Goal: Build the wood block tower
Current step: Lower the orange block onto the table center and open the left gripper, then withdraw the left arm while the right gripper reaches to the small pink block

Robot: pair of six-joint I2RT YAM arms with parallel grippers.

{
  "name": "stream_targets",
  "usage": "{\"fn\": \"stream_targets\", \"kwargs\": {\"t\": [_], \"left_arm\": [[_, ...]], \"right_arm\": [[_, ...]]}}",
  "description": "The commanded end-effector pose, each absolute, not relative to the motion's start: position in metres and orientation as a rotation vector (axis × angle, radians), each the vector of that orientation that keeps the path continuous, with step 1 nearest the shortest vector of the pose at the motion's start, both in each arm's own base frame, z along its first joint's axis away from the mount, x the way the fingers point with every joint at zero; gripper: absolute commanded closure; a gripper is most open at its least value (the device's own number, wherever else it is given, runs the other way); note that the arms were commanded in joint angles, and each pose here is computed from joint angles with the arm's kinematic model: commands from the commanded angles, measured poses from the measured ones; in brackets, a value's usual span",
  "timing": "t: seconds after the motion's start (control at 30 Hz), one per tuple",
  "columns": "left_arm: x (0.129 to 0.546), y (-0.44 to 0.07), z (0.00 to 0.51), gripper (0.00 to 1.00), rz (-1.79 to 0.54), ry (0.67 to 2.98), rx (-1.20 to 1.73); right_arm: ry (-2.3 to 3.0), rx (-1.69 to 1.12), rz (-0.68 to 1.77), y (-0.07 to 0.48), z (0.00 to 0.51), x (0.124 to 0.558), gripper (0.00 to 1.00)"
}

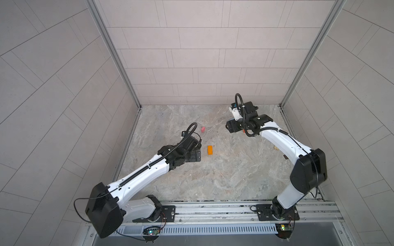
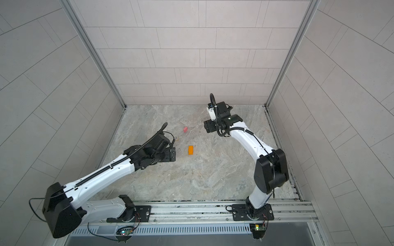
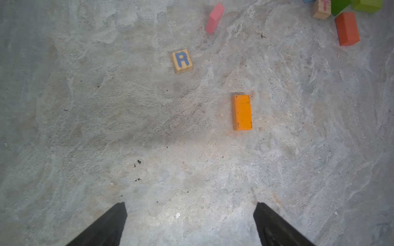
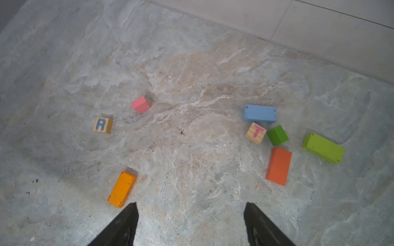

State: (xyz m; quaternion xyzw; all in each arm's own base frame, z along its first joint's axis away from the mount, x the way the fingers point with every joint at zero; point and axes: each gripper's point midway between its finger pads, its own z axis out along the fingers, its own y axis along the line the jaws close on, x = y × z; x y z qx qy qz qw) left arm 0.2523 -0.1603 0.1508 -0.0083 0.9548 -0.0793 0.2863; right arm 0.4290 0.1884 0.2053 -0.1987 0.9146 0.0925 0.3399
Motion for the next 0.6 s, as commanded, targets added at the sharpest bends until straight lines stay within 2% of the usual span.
{"fn": "stream_targets", "kwargs": {"t": [0.0, 0.3, 0.57], "left_arm": [[0.253, -0.134, 0.155, 0.0, -0.124, 2.499, -0.071], [0.241, -0.126, 0.111, 0.0, -0.243, 2.532, -0.201], [0.242, -0.119, 0.096, 0.0, -0.215, 2.497, -0.196]], "right_arm": [[2.447, -0.771, 0.201, 0.213, 0.186, 0.42, 0.18], [2.436, -0.907, 0.269, 0.281, 0.161, 0.456, 0.18], [2.523, -0.982, 0.235, 0.308, 0.119, 0.473, 0.33]]}}
